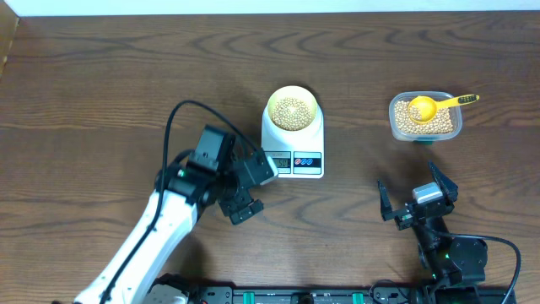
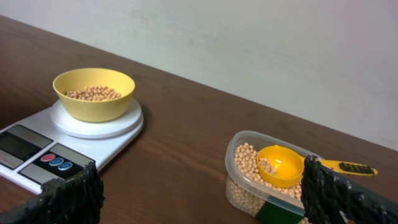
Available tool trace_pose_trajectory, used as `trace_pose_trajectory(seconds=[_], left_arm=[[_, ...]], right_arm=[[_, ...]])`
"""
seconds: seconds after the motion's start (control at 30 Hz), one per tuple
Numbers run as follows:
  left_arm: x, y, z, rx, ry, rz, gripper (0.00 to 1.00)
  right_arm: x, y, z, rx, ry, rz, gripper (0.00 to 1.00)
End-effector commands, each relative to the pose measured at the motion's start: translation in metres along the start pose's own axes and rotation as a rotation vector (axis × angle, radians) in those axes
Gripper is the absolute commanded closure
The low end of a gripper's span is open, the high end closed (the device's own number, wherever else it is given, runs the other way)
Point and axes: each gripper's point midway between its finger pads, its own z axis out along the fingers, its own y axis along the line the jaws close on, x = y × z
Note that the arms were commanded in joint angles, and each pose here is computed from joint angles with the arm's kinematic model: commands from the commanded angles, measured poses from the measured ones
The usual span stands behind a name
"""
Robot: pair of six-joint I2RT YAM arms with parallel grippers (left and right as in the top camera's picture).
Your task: Scoop item into bowl and weigh 50g on scale
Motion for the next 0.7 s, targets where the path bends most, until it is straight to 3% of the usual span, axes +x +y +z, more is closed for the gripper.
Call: trace_pose_trajectory(seconds=[0.0,0.33,0.67], left_arm=[[0.005,0.01,-0.004,-0.107,-0.031,0.024,0.02],[0.01,0.024,0.003,-0.312,-0.238,0.003,0.02],[0.026,0.011,0.009,-0.407,-0.376,0.027,0.02]], right_arm=[[0.0,0.0,0.0,0.003,-0.001,-0.012,0.01],[0.0,0.0,0.0,0.003,-0.001,-0.012,0.01],[0.0,0.0,0.0,0.003,-0.001,-0.012,0.01]])
